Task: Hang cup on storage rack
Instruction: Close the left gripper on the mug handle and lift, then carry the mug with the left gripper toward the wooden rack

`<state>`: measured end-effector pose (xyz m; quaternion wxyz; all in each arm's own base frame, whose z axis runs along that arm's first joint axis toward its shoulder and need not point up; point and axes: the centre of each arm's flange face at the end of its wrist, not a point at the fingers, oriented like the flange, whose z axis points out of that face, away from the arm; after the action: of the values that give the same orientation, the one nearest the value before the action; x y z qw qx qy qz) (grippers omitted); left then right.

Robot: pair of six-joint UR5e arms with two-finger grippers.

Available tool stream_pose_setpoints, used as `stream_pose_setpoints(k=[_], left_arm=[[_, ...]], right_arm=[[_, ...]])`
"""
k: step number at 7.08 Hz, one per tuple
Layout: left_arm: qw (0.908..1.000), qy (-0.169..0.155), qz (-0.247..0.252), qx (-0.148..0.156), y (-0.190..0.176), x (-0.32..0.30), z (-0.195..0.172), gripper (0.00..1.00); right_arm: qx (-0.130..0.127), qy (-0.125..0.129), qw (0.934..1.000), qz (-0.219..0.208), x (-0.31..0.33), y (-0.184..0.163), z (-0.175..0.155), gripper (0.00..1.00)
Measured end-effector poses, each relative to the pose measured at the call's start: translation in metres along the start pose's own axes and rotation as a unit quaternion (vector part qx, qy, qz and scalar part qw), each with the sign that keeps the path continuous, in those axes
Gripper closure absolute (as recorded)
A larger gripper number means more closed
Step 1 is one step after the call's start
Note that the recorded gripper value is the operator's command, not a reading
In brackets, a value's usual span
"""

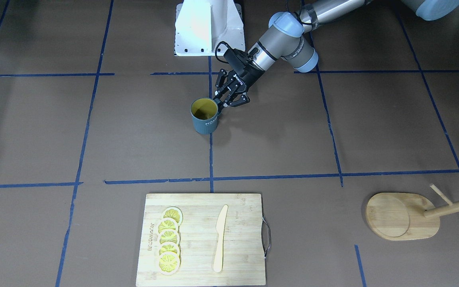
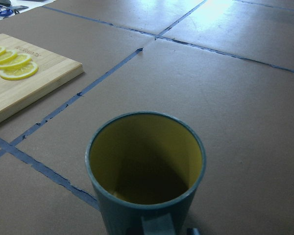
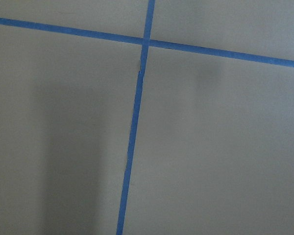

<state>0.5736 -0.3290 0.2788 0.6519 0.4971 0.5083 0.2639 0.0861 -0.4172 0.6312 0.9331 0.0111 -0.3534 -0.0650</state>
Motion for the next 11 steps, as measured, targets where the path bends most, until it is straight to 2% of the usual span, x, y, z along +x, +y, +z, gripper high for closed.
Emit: stream_pose_setpoints(k=[2,3,4,5,6,7,8,9,10,11], left_arm=[[0.9999,0.001,-0.012,0.008,-0.005,-0.002,-0.003,1.00],[0.9988,0.006,-0.040,0.026,-0.011,-0.004,-0.008,1.00],[0.9939,0.014,-0.099,0.047,-0.017,-0.009,-0.017,1.00],[0.9827,0.020,-0.172,0.066,-0.023,-0.019,-0.027,1.00],[0.9615,0.024,-0.261,0.082,-0.032,-0.033,-0.039,1.00],[0.9234,0.031,-0.370,0.098,-0.044,-0.055,-0.052,1.00],[0.8774,0.041,-0.466,0.108,-0.058,-0.082,-0.065,1.00],[0.8235,0.052,-0.552,0.118,-0.075,-0.116,-0.082,1.00],[0.7615,0.062,-0.631,0.134,-0.093,-0.155,-0.104,1.00],[0.6938,0.070,-0.700,0.155,-0.110,-0.191,-0.126,1.00]], right_arm=[[0.000,0.000,1.0000,0.000,0.000,0.000,0.000,0.00],[0.000,0.000,1.0000,0.000,0.000,0.000,0.000,0.00],[-0.001,0.000,1.0000,0.000,0.001,0.000,0.001,0.00],[-0.002,0.000,1.0000,0.001,0.002,0.000,0.002,0.00],[-0.002,0.000,1.0000,0.001,0.002,0.001,0.002,0.00],[-0.003,0.000,1.0000,0.002,0.002,0.001,0.003,0.00],[-0.003,0.000,1.0000,0.002,0.003,0.001,0.003,0.00],[-0.003,0.000,1.0000,0.002,0.002,0.001,0.003,0.00],[-0.003,0.000,1.0000,0.002,0.002,0.001,0.003,0.00],[-0.003,0.000,1.0000,0.001,0.002,0.000,0.003,0.00]])
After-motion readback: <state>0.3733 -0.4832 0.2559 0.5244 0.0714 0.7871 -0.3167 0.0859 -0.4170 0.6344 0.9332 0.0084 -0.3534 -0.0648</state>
